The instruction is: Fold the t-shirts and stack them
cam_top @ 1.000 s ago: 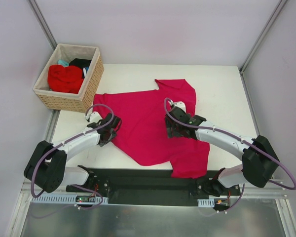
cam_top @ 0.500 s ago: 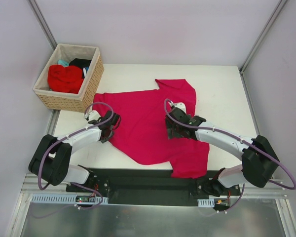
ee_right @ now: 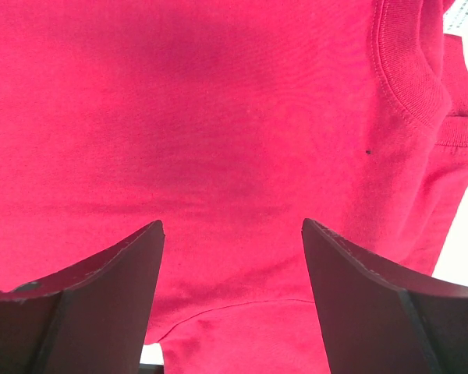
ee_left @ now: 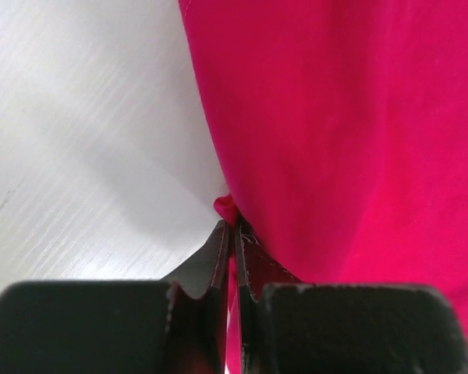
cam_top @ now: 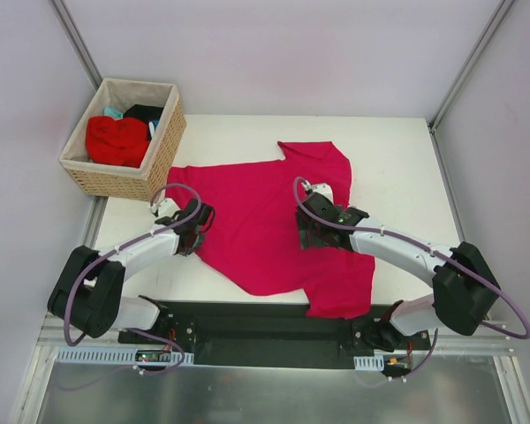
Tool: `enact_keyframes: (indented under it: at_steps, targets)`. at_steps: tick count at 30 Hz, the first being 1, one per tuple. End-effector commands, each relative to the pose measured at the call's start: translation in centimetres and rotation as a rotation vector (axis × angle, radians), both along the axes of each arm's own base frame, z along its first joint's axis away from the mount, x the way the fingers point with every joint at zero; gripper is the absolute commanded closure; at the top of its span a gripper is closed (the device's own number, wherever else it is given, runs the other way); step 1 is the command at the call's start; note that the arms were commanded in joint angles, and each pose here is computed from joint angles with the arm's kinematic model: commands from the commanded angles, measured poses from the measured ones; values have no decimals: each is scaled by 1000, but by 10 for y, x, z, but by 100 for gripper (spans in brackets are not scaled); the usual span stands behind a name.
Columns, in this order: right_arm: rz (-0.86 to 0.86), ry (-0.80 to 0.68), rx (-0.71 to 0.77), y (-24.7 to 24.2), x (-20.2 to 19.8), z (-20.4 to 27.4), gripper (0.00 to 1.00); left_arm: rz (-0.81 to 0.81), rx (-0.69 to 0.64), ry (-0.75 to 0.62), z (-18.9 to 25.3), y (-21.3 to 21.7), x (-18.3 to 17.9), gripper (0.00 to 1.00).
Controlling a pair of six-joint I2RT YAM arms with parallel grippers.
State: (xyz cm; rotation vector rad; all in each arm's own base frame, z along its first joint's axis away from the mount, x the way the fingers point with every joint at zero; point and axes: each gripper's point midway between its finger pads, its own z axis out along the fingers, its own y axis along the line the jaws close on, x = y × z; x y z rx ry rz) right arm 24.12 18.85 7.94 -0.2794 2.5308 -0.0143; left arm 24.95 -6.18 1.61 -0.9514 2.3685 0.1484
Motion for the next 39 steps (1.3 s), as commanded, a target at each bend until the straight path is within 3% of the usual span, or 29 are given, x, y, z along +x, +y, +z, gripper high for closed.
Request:
enact_keyframes:
  at_steps: [1,11,23,33,38,39]
  targets:
    - [-3,-10,2,2,2,0,25,9,-54,-2,11,1,-15,100]
    - [12,-9,34,12,1,1,25,35,-95,-71,58,15,-47,100]
    - [23,-33,44,12,0,11,25,184,-29,41,68,50,-107,100]
    - [44,-31,56,19,2,12,25,259,-101,-3,97,66,-150,100]
    - [58,-27,55,24,2,12,25,255,-132,4,96,61,-153,100]
    - [57,-28,59,25,3,12,25,256,-131,6,96,61,-152,95]
